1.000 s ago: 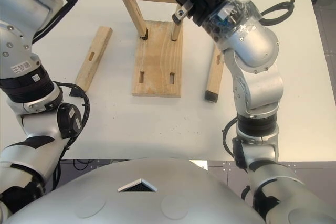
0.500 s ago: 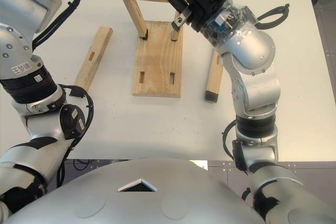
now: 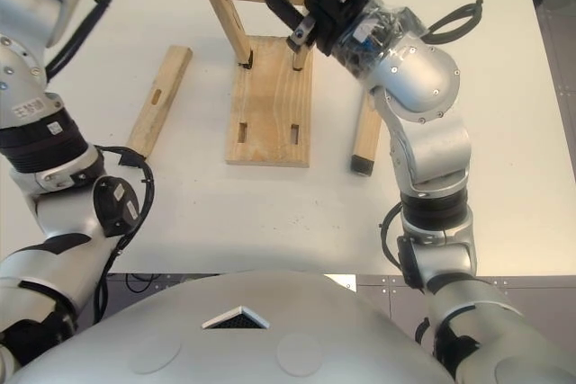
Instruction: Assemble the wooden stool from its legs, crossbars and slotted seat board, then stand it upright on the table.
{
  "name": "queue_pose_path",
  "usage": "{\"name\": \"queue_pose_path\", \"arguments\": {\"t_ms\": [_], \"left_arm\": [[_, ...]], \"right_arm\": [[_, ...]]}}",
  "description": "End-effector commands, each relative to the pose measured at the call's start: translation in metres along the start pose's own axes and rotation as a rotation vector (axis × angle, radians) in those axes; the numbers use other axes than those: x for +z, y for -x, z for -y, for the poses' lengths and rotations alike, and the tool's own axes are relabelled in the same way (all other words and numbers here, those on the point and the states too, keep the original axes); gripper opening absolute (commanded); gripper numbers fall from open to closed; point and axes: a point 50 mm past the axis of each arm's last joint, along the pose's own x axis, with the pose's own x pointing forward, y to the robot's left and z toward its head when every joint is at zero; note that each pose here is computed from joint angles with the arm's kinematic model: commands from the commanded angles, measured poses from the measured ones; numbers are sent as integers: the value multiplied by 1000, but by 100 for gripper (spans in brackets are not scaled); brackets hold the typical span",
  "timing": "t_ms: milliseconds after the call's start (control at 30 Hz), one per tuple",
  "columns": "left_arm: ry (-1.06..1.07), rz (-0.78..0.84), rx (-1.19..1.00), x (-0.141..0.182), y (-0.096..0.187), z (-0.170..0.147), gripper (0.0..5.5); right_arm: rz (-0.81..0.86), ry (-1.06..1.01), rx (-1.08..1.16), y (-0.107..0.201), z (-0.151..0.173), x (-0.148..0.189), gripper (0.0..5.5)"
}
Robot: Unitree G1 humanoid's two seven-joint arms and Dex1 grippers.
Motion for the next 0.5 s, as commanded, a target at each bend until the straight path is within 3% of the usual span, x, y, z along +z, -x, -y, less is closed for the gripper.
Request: {"name": "queue_pose_path", "arguments": {"t_ms": [33,200,333,500], "left_arm": [[-91,-81,104,30,34,-22,37],[-117,-185,310,35,96,-54,37],[-128,-218,500,-6,141,-77,37],[-63,-233,578,-50,175,-79,37]], "right_arm": [[-126,-9,19,8,3,-17,271],[23,-247,-255,24,52,-1,202],[192,-422,-527,47,104,12,125],[205,-457,-683,61,126,2,33]]}}
